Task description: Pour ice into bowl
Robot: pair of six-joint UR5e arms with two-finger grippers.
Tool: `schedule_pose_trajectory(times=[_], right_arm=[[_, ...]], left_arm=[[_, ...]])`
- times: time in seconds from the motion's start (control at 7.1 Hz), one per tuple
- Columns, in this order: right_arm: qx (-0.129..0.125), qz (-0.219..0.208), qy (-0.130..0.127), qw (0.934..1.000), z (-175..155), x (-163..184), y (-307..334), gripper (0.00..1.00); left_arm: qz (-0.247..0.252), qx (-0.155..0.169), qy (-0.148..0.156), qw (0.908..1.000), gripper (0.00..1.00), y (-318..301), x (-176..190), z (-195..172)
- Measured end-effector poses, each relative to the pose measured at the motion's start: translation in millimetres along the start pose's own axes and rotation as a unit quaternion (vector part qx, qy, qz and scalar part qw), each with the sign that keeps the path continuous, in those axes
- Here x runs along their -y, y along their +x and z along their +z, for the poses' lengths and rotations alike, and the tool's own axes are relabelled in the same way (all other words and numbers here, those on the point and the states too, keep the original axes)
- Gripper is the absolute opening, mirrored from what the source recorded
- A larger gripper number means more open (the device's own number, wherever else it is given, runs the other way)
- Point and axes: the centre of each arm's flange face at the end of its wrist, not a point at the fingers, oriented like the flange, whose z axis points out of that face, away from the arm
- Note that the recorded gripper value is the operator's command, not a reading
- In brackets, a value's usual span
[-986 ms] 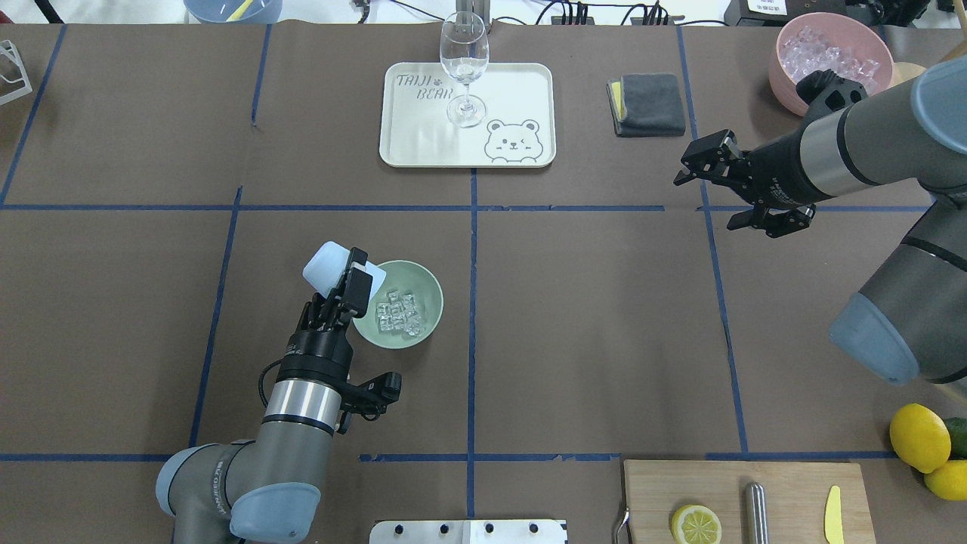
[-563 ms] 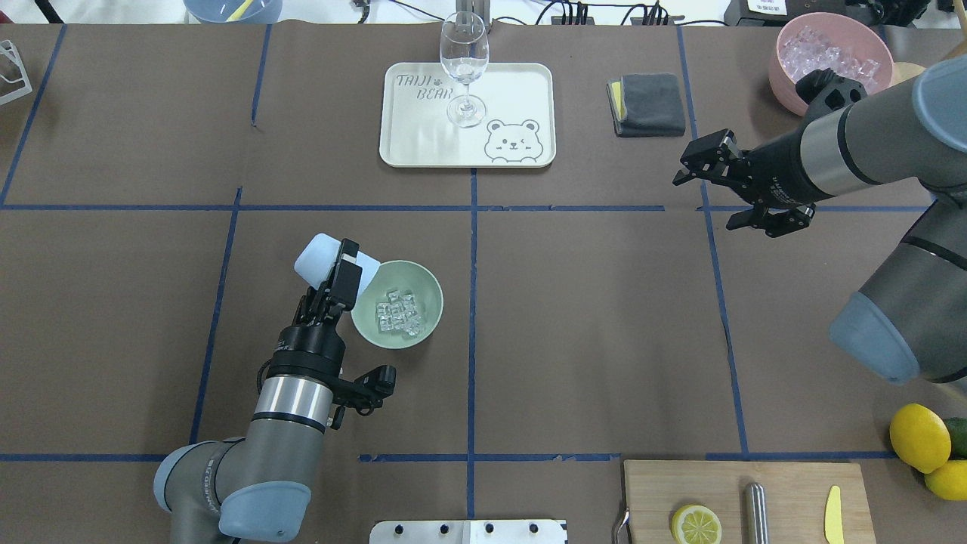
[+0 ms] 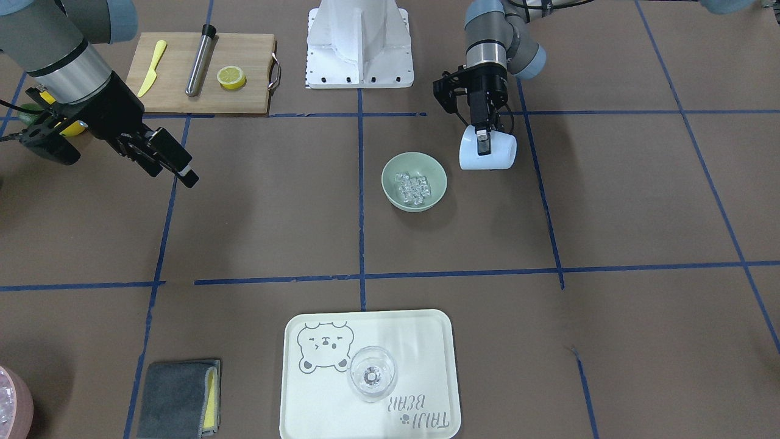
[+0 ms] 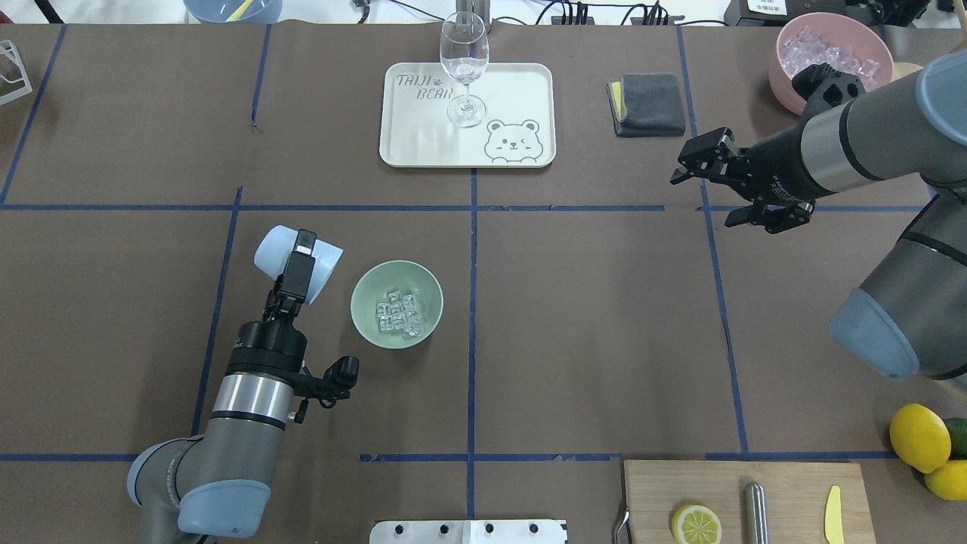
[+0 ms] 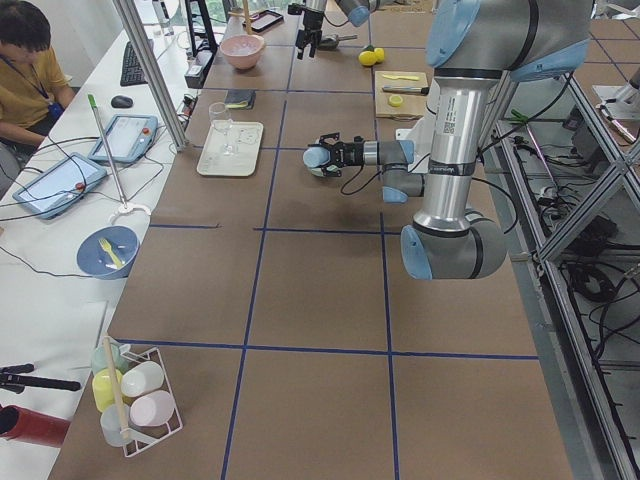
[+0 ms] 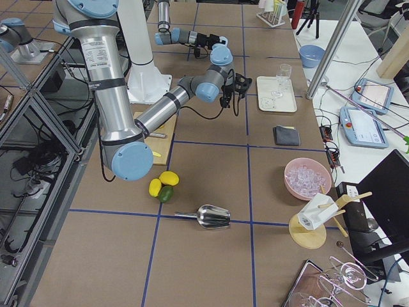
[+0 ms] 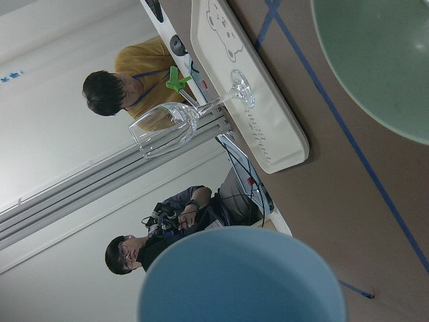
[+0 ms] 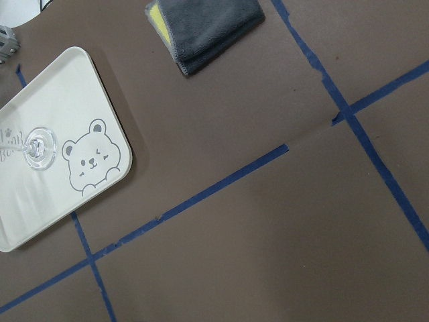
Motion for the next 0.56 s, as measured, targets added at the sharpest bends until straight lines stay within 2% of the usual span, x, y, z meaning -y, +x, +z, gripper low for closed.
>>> schedule_pose_trajectory(times=[0.28, 0.56], right_arm=[[0.001, -0.004, -0.001, 1.0, -0.7, -0.4, -0.4, 1.0], [0.001, -0.005, -0.003, 1.0, -1.3, -1.1, -0.5, 1.0]], left_arm=[[-0.051, 0.015, 0.001, 0.9986, 0.0, 8.9, -30.1, -1.9], [-0.117, 0.041, -0.013, 0.9922, 0.0, -3.3, -61.0, 13.8]])
